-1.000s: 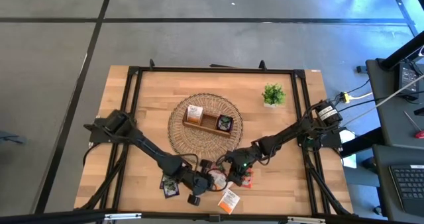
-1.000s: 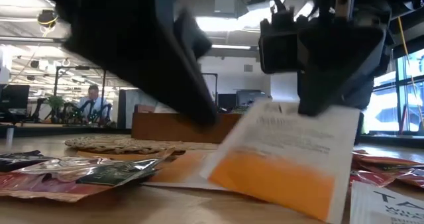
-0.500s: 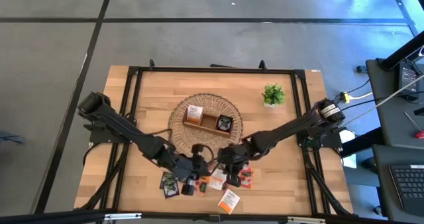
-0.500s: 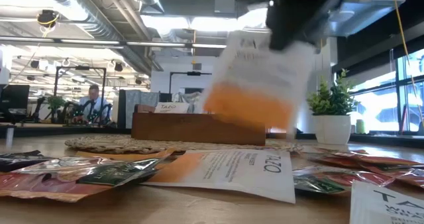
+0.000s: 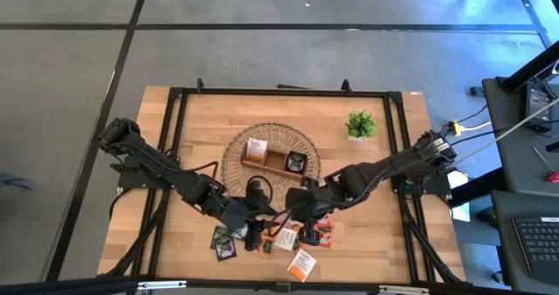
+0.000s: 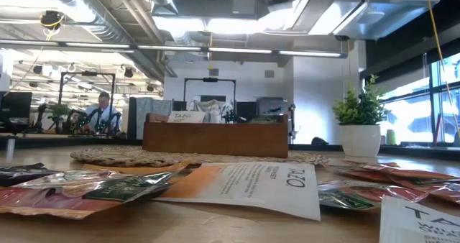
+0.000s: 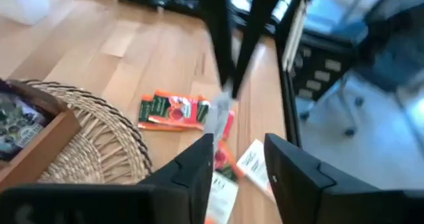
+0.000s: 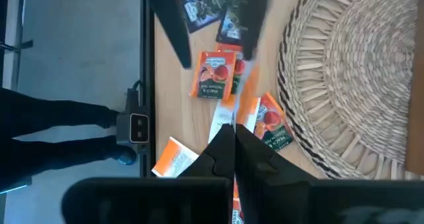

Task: Pick & Place Tea
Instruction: Put the white tea bag into the left section of the wooden organizer

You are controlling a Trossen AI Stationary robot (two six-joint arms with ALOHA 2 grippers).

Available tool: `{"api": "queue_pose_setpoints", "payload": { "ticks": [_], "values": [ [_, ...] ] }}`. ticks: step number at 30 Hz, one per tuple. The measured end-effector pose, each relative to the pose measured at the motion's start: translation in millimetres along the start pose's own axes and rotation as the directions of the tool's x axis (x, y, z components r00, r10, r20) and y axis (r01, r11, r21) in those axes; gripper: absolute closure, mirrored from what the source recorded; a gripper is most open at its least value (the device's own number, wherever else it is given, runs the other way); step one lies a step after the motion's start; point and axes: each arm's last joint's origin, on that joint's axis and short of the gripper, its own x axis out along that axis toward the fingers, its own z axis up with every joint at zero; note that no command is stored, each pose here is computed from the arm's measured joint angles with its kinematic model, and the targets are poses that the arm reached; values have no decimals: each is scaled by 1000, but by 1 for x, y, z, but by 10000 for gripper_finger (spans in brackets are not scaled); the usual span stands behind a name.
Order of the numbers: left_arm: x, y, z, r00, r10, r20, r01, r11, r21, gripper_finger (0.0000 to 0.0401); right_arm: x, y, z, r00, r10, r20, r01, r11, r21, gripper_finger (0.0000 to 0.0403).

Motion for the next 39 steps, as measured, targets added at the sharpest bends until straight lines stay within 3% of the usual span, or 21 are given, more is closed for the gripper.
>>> {"api": "queue_pose_setpoints", "payload": {
  "ticks": [8,20,28,39],
  "values": [
    [0,-4,4,998,-68,19,68,997,-26,251,-3,4,-4,999,-1,-37,3,999,38,399],
    [-1,-4,4,997,-71,21,72,997,-26,256,-2,13,-8,999,24,-38,-24,1000,16,398],
    [-1,-4,4,997,-75,18,76,997,-26,257,-2,18,1,996,68,65,-67,997,-23,397],
    [-1,-6,5,994,-104,22,105,994,-32,263,-2,14,4,996,60,65,-58,998,-26,397]
  ]
}}
